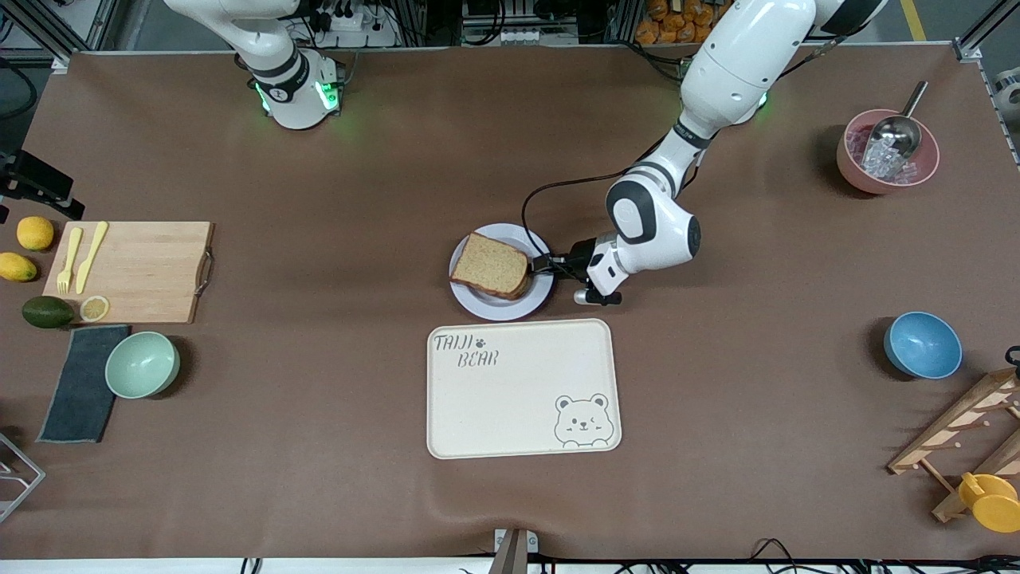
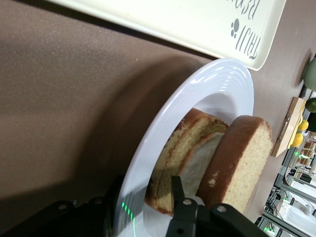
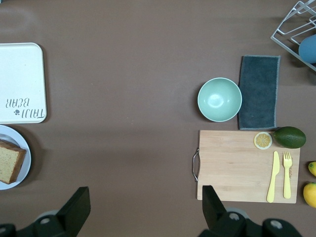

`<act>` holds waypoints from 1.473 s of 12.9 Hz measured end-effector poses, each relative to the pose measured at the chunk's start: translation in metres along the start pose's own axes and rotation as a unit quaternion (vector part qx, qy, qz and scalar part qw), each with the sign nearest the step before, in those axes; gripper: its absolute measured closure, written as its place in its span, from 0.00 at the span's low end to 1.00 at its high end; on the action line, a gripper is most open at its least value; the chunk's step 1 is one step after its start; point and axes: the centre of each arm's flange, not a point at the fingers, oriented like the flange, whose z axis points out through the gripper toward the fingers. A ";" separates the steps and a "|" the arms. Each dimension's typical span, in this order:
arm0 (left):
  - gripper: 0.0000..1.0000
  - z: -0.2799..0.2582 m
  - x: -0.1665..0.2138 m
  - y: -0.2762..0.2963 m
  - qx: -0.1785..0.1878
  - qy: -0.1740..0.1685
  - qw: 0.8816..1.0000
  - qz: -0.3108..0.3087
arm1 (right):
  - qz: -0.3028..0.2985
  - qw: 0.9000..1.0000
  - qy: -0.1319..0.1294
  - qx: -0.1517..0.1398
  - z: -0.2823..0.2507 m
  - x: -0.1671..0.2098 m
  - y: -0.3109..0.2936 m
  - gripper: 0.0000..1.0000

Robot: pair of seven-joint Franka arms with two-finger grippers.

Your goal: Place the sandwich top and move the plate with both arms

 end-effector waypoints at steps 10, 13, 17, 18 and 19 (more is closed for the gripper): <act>0.81 -0.001 0.002 -0.005 0.002 0.002 1.000 0.004 | -0.001 1.000 -0.002 0.000 0.002 0.000 -0.001 0.00; 0.90 0.000 0.002 -0.001 -0.001 0.002 1.000 0.010 | -0.001 1.000 -0.003 0.000 0.002 0.000 -0.001 0.00; 0.90 -0.001 0.003 -0.001 -0.001 0.003 1.000 0.010 | 0.000 1.000 -0.003 0.000 0.002 0.000 -0.001 0.00; 0.90 -0.001 0.003 -0.001 -0.001 0.003 1.000 0.010 | 0.000 1.000 -0.003 0.000 0.003 0.000 -0.001 0.00; 0.90 -0.001 0.003 -0.001 -0.001 0.003 1.000 0.010 | 0.000 1.000 -0.003 0.000 0.003 0.000 -0.001 0.00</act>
